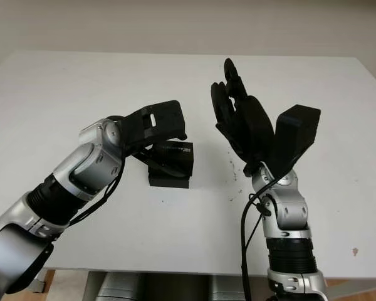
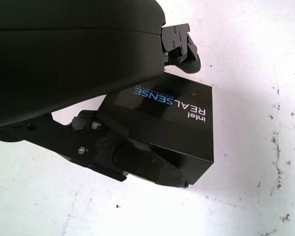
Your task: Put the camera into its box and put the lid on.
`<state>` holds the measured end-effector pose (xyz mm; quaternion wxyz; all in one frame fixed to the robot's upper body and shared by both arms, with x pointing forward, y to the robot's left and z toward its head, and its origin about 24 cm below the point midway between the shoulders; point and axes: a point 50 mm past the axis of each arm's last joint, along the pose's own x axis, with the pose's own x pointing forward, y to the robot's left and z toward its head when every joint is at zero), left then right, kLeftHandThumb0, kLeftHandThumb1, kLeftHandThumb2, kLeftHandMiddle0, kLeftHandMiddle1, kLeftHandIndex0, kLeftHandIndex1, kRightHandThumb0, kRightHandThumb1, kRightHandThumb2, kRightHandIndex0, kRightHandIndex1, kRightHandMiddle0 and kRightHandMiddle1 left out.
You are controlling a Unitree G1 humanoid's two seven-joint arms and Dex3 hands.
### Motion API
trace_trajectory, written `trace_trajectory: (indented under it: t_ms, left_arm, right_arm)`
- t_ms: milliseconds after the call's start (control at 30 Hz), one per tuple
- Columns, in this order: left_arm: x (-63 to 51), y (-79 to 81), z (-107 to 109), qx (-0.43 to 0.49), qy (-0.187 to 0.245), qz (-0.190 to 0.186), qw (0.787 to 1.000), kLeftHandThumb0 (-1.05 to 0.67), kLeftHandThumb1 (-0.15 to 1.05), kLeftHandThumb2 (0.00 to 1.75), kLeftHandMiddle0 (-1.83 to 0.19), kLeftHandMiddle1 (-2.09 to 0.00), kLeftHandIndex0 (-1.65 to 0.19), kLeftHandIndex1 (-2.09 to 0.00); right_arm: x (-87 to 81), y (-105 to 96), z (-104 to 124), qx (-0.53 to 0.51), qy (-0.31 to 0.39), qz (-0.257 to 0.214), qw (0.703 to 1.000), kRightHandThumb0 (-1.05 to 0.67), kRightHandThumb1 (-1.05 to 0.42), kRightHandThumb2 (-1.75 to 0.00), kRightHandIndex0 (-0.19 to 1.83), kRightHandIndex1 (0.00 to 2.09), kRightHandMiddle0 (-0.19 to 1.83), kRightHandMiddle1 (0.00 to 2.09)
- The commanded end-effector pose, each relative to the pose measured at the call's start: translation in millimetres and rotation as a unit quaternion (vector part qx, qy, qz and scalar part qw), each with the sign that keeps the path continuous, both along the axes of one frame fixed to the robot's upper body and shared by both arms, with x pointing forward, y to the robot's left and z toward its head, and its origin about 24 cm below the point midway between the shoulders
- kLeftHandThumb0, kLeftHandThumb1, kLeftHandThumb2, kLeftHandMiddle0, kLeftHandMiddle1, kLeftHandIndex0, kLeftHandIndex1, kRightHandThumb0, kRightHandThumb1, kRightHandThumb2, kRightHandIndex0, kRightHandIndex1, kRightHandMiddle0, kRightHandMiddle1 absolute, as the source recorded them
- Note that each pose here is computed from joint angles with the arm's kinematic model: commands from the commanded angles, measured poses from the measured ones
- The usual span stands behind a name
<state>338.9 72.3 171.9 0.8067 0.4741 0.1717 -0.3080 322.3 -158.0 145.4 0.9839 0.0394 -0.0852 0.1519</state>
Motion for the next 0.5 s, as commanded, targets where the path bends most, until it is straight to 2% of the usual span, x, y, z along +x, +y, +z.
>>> trace_trajectory:
  t_ms: [0,33,100,167,233,267,367,433,467]
  left_arm:
    - [-5.8,-9.3,2.0,0.003,0.0,-0.036,0.999,-0.48,1.05,0.19,0.19,-0.68,0.19,-0.41]
    - [-6.3,-8.1,3.0,0.008,-0.003,-0.041,0.999,-0.49,1.05,0.18,0.19,-0.73,0.19,-0.39]
    - [-7.4,-5.5,5.9,0.018,-0.007,-0.052,0.998,-0.5,1.05,0.19,0.19,-0.43,0.19,-0.13]
    - [-8.3,-2.8,8.9,0.027,-0.01,-0.059,0.998,-0.51,1.05,0.19,0.19,-0.29,0.19,-0.03]
    - [-9.4,-0.4,11.8,0.037,-0.014,-0.066,0.997,-0.51,1.05,0.2,0.18,-0.26,0.17,-0.02]
    - [-9.9,1.3,13.5,0.041,-0.014,-0.068,0.997,-0.52,1.05,0.21,0.17,-0.33,0.17,-0.02]
    - [-10.0,9.7,17.8,0.043,-0.013,-0.067,0.997,-0.51,1.05,0.22,0.14,-0.35,0.18,-0.01]
    - [-9.6,15.0,18.9,0.046,-0.016,-0.065,0.997,-0.52,1.05,0.23,0.18,-0.17,0.19,0.0]
    - [-9.2,18.3,18.3,0.049,-0.02,-0.064,0.997,-0.53,1.05,0.23,0.13,-0.16,0.19,0.0]
  right_arm:
    - [0.1,0.7,7.0,-0.004,-0.015,0.0,1.0,-0.66,-1.05,-0.55,-0.19,0.0,-0.19,0.0]
    - [0.3,0.4,7.1,-0.003,-0.014,-0.001,1.0,-0.66,-1.05,-0.55,-0.19,0.0,-0.19,0.0]
    - [0.6,-0.5,7.1,-0.002,-0.011,-0.002,1.0,-0.67,-1.05,-0.54,-0.19,0.0,-0.19,0.0]
    - [0.8,-1.7,7.1,-0.005,-0.009,-0.002,1.0,-0.67,-1.05,-0.54,-0.19,0.0,-0.19,0.0]
    - [0.7,-2.4,7.5,-0.004,-0.007,-0.004,1.0,-0.67,-1.05,-0.53,-0.19,0.0,-0.19,0.0]
    - [0.6,-2.9,7.8,-0.005,-0.006,-0.004,1.0,-0.67,-1.05,-0.53,-0.19,0.0,-0.19,0.0]
    - [0.6,-4.2,8.3,-0.001,0.0,-0.005,1.0,-0.66,-1.05,-0.5,-0.19,0.0,-0.19,0.0]
    - [0.6,-4.7,8.7,0.002,0.003,-0.007,1.0,-0.66,-1.05,-0.47,-0.19,0.0,-0.19,0.0]
    - [0.7,-5.0,8.9,0.003,0.005,-0.007,1.0,-0.66,-1.05,-0.46,-0.19,0.0,-0.19,0.0]
